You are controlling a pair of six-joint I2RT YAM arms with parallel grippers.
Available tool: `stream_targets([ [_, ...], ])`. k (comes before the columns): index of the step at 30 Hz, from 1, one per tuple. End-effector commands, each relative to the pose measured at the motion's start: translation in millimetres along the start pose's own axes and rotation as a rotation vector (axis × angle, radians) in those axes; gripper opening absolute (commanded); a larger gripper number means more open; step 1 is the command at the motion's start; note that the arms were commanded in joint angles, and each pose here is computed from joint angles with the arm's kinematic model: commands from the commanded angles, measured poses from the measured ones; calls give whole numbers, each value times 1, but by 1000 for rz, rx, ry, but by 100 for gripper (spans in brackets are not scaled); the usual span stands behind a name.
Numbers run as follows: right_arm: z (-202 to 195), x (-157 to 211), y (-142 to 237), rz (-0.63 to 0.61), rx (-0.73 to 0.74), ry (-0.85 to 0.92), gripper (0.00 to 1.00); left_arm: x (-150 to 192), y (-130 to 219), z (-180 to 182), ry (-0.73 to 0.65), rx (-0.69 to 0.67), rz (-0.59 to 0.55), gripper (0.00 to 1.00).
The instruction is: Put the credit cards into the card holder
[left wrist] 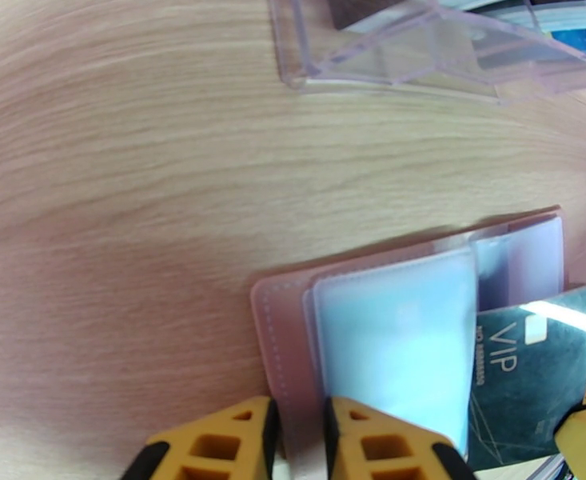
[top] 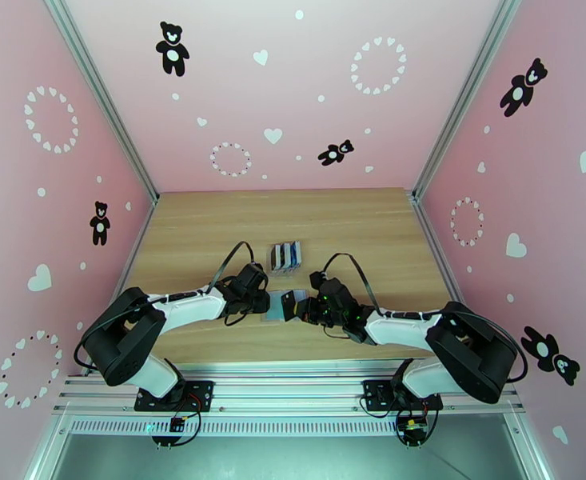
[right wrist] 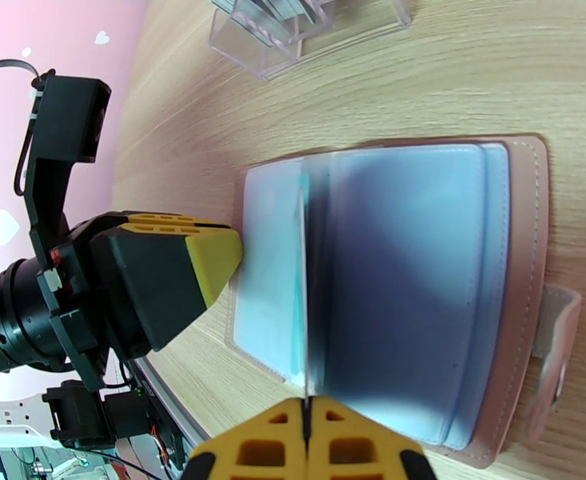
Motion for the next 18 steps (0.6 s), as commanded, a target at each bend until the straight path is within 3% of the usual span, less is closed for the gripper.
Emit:
stream_targets([
  [1, 0, 0, -4, -1, 8, 6, 0, 19, -7, 11, 4, -50, 79, 26],
  [18, -10, -6, -12, -30, 66, 7, 2, 21, -5, 12, 6, -49, 77, 26],
])
Point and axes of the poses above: each hand's point on the last joint's axis, 136 mm out from that joint toward the fingers, its own y axis back along the fingers, its own z axis along the line the jaws close on, x = y × z, the point moved 9 cm from there along y, back along the fingers, and after that the axes turned 6 degrees about -y, right-handed, at the moved point
